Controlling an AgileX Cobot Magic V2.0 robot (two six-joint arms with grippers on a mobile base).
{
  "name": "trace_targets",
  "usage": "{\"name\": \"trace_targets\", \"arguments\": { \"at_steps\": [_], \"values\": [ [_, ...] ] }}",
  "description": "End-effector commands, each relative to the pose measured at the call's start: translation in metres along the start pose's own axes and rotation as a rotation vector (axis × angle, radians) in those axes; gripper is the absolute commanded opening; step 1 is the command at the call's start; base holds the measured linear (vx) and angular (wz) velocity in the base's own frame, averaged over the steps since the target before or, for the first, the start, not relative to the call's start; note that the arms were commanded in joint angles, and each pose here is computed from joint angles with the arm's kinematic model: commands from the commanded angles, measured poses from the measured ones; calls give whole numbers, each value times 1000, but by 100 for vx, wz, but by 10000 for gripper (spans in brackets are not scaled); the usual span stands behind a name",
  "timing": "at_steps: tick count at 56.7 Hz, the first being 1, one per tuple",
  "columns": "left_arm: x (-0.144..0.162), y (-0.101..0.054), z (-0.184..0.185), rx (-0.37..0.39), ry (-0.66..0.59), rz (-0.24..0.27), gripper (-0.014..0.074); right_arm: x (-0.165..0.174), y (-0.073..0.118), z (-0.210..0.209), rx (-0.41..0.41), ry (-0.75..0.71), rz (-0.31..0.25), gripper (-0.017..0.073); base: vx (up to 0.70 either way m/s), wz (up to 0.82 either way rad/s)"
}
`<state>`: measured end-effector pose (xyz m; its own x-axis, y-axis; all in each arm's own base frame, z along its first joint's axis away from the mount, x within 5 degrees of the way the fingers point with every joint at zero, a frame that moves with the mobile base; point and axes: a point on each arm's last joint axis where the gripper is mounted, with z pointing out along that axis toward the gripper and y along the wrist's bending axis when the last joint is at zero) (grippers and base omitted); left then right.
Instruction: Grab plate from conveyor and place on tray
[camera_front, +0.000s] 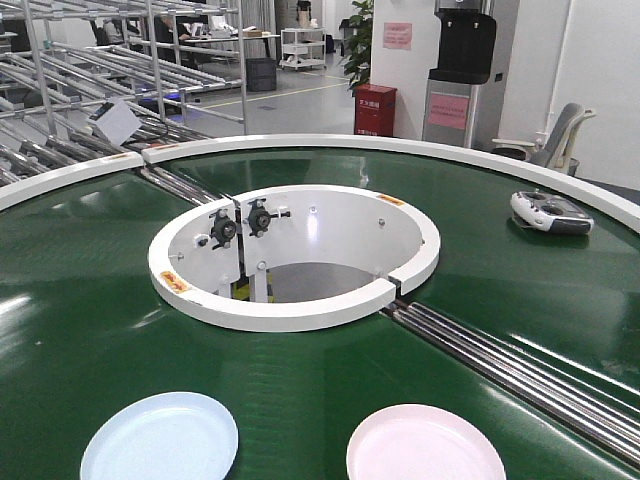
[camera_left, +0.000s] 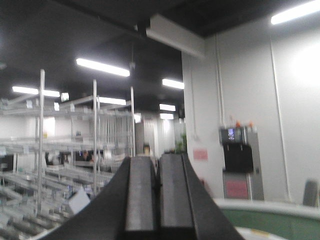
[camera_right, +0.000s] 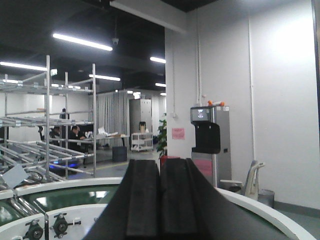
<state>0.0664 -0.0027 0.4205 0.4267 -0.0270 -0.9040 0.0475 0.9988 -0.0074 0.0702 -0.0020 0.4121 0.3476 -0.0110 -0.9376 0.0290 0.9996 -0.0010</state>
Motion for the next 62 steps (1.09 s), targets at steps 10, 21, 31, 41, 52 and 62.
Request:
{"name": "trace_targets", "arguments": {
  "at_steps": [10,21,31,41,52,62],
  "values": [
    [14,-1,91,-7,142,7,-6,8,1,92,-12,65,-9,-9,0,0],
    [40,0,113,-16,201,2,-4,42,1,123,-16,164,-4,-8,0,0],
    [46,0,116,-14,229,2,41,53,1,127,-14,222,-8,54,0,0],
    [45,0,116,-13,229,2,182,53,1,127,-14,225,-8,272,0,0],
    [46,-1,116,-12,237,2,412,52,1,128,-15,215,-7,573,0,0],
    [46,-1,116,-12,237,2,466,57,0,126,5,270,73,617,0,0]
  ]
}}
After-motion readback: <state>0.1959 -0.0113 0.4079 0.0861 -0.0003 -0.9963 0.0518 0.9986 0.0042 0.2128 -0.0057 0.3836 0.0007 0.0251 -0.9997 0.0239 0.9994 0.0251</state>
